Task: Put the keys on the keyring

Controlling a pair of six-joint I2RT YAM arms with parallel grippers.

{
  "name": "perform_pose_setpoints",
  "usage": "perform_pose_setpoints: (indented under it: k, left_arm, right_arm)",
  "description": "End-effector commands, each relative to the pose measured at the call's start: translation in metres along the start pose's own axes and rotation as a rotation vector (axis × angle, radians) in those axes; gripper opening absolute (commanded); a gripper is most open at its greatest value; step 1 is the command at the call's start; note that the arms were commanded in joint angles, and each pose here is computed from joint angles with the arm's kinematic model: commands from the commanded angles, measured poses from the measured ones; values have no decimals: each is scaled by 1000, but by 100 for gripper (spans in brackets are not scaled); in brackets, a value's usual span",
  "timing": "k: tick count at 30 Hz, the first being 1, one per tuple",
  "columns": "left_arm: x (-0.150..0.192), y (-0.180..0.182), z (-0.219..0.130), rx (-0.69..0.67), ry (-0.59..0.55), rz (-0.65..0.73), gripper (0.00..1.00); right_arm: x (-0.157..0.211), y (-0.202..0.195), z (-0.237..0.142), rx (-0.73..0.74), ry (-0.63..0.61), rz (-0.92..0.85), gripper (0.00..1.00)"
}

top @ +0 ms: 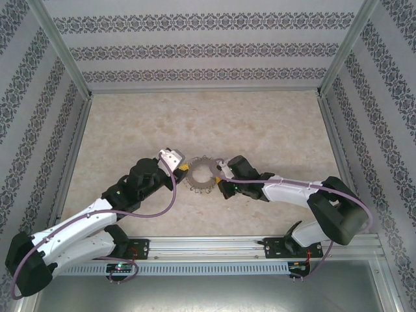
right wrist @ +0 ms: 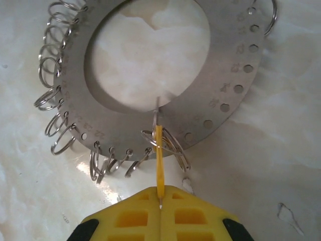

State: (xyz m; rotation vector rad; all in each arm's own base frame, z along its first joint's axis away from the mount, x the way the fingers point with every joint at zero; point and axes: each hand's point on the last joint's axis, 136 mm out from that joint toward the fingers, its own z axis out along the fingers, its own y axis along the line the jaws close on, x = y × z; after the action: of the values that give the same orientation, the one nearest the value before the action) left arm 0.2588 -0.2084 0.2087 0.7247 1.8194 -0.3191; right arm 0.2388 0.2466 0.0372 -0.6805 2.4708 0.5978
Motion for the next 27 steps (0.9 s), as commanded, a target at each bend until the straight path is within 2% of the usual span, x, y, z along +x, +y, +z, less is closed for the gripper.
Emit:
perform_pose_setpoints:
  k: [1, 7, 10, 11, 13, 14, 15, 16, 18, 19, 22, 27]
  left_arm:
    - [-19, 2, -2, 2, -62, -15, 45]
    - [-17, 2, -5, 8, -79, -42, 51]
    - [-16, 0, -4, 17, -79, -57, 55]
    - [-16, -1, -4, 21, -78, -63, 59]
    - [-16, -1, -2, 24, -80, -71, 76]
    - [-17, 0, -2, 18, -80, -77, 86]
    - [-15, 2, 0, 7, -74, -88, 97]
    - [-14, 5, 2, -7, -69, -104, 100]
    - [-10, 17, 5, -45, -50, -160, 100]
    - [-7, 23, 7, -61, -38, -185, 100]
    - [2, 49, 8, -130, -24, -276, 100]
    - [21, 97, 6, -295, -16, -427, 100]
  right_arm:
    - [0, -15, 3, 57, -12, 66, 2]
    - [4, -24, -8, 100, -49, 93, 19]
    - [1, -29, -25, 138, -100, 98, 30]
    - [-3, -31, -32, 152, -121, 94, 33]
    - [-13, -29, -47, 160, -170, 69, 37]
    - [-21, -26, -56, 160, -202, 49, 42]
    - [-32, -23, -67, 157, -246, 24, 50]
    - [-41, -20, -77, 156, -285, -1, 64]
    - [-61, -20, -100, 190, -371, -43, 95]
    - [-67, -23, -108, 213, -396, -61, 98]
    - [-81, -40, -132, 294, -461, -74, 98]
    - [-83, -93, -160, 428, -558, 25, 98]
